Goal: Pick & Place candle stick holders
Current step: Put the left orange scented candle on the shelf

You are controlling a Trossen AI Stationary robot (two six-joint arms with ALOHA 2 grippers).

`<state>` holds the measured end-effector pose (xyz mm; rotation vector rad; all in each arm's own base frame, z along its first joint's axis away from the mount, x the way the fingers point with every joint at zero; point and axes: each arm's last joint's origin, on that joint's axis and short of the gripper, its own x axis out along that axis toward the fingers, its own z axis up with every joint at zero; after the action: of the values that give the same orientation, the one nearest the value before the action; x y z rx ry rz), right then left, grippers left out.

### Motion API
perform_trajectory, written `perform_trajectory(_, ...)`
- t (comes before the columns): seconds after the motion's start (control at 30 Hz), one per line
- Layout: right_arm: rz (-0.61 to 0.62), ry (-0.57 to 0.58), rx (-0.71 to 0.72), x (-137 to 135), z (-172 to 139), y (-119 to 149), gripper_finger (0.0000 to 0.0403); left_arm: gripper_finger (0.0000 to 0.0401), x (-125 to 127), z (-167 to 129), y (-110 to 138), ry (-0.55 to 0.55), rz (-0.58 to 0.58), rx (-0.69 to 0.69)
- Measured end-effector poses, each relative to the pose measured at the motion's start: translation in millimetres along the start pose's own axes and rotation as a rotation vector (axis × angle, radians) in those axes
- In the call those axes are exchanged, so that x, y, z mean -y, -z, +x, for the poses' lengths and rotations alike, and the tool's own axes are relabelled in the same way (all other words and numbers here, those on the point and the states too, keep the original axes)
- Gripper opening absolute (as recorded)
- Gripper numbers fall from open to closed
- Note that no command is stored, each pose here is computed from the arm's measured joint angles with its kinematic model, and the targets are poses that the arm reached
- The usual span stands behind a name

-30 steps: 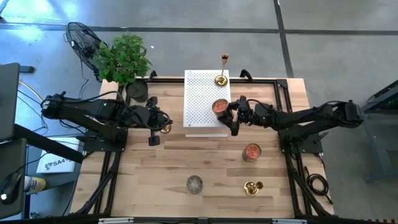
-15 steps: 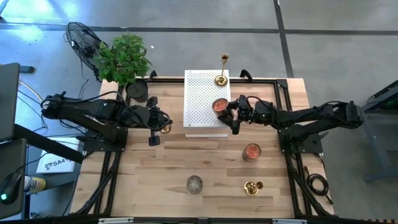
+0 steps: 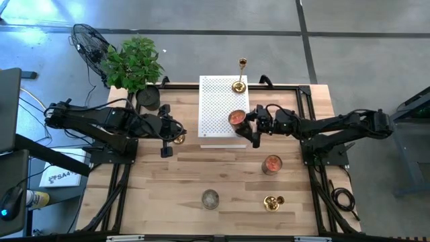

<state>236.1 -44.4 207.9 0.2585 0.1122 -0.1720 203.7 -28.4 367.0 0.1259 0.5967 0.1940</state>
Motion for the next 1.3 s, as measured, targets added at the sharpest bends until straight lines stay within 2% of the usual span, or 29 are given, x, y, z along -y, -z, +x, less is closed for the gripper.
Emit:
perform_trajectory(0.23,-0.044,-0.001,0.019,0,0,-2,0.0351,0.0019,0,0,0,0.000,0.000,0.000)
perform_trajectory(0.47,-0.047,0.052,0.033,9,-1,-4,0.0351,0.0019,0,0,-2,0.001,-0.006,0.017)
perform_trajectory(0.73,-0.053,0.034,0.056,9,0,-6,0.0351,0.0019,0,0,-2,0.001,-0.008,0.022)
perform_trajectory(0.97,-0.086,0.005,0.041,5,23,-22,0.0351,0.0019,0,0,-4,0.001,0.003,0.040)
perform_trajectory(1.3,-0.117,0.018,0.000,7,34,-16,0.0351,0.0019,0,0,-3,0.009,-0.001,0.032)
